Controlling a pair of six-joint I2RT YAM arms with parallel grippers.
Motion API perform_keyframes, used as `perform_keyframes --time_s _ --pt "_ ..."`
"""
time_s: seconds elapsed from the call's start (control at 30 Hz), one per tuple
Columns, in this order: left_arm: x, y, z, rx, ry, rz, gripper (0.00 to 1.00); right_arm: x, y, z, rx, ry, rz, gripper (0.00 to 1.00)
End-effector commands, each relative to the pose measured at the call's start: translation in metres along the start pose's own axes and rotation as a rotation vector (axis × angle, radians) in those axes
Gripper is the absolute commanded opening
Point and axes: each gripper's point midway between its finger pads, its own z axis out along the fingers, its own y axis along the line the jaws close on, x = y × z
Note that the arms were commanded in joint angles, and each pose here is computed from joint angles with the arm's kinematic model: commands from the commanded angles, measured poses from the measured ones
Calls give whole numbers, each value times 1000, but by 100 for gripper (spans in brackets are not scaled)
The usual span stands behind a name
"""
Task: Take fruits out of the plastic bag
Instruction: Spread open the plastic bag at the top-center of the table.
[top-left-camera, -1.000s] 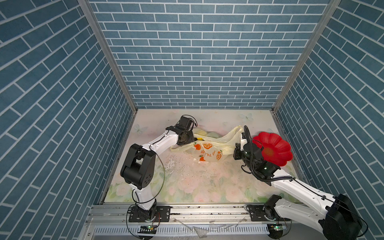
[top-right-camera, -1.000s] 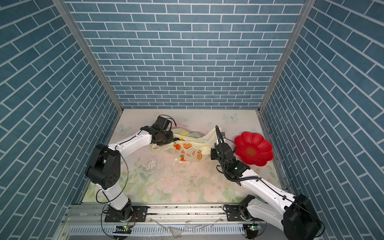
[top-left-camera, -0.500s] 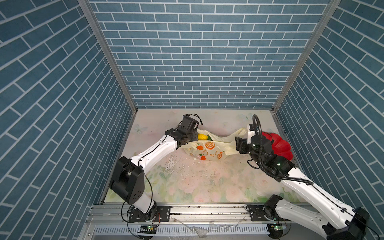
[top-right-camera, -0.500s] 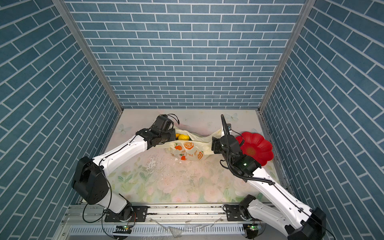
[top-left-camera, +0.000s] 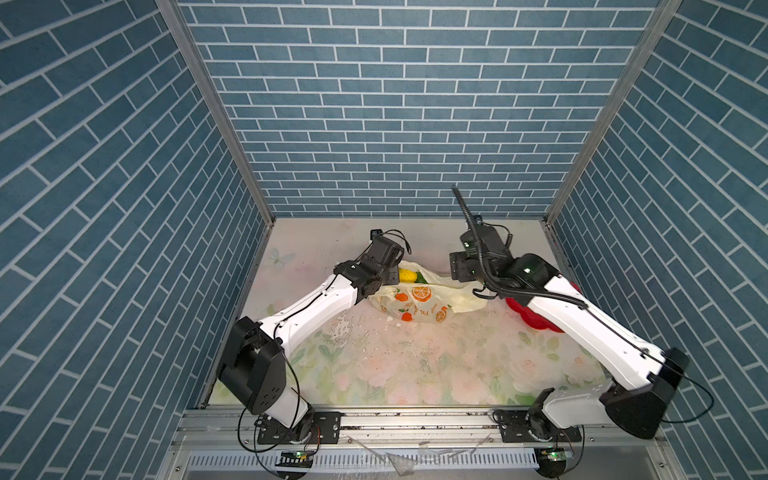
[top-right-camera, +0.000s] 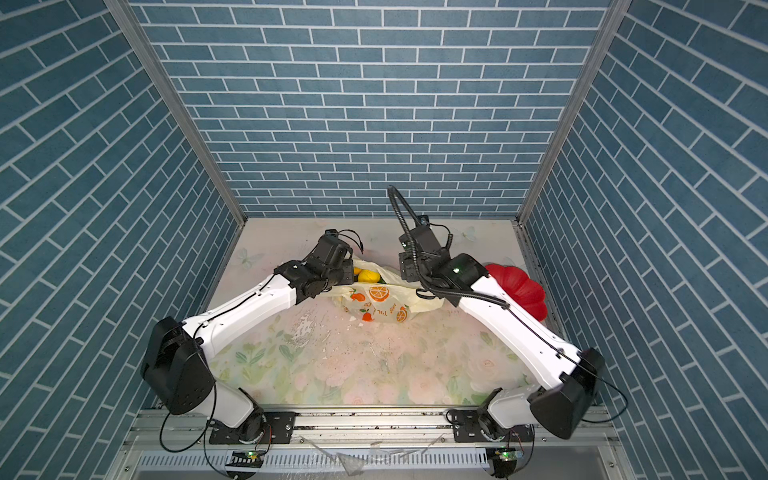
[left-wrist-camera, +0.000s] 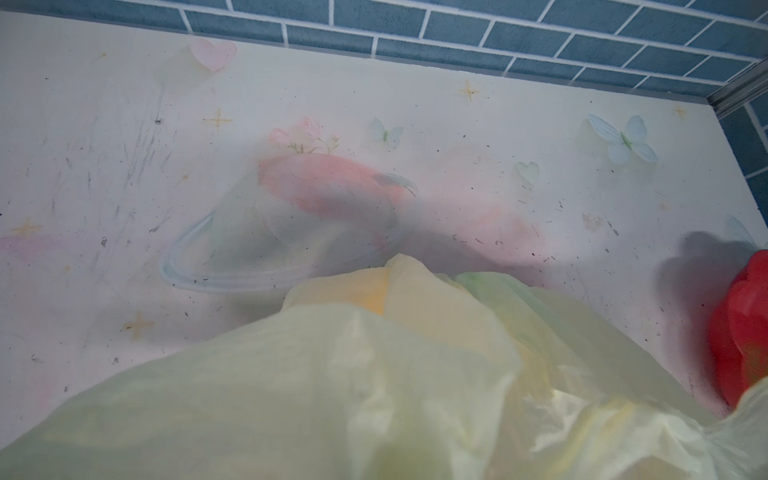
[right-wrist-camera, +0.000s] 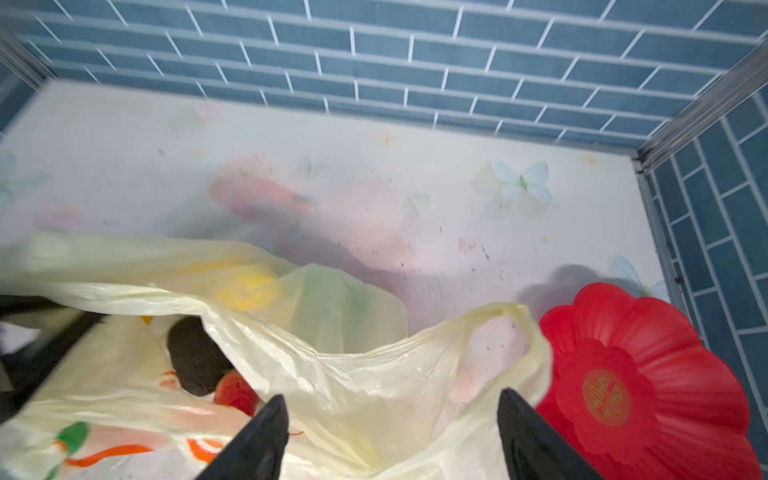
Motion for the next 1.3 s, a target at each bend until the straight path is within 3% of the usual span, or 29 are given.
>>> perform_keyframes --time_s 0.0,0.13,0.27,0.5,0.87,1.27 --pt "-15 -5 -14 22 -47 -8 0 18 8 9 -1 129 8 79" --pt "-14 -3 -15 15 -44 -7 0 41 18 25 -14 218 -24 77" --pt "-12 -3 -12 7 -31 -8 0 60 21 19 -32 242 -52 77" --pt "-12 -5 -13 38 -41 -44 0 106 10 31 18 364 -49 79" --pt "1 7 -9 66 -10 -110 0 150 1 54 28 447 14 78" --pt "8 -4 -6 139 16 -71 0 81 23 26 -126 229 -9 77"
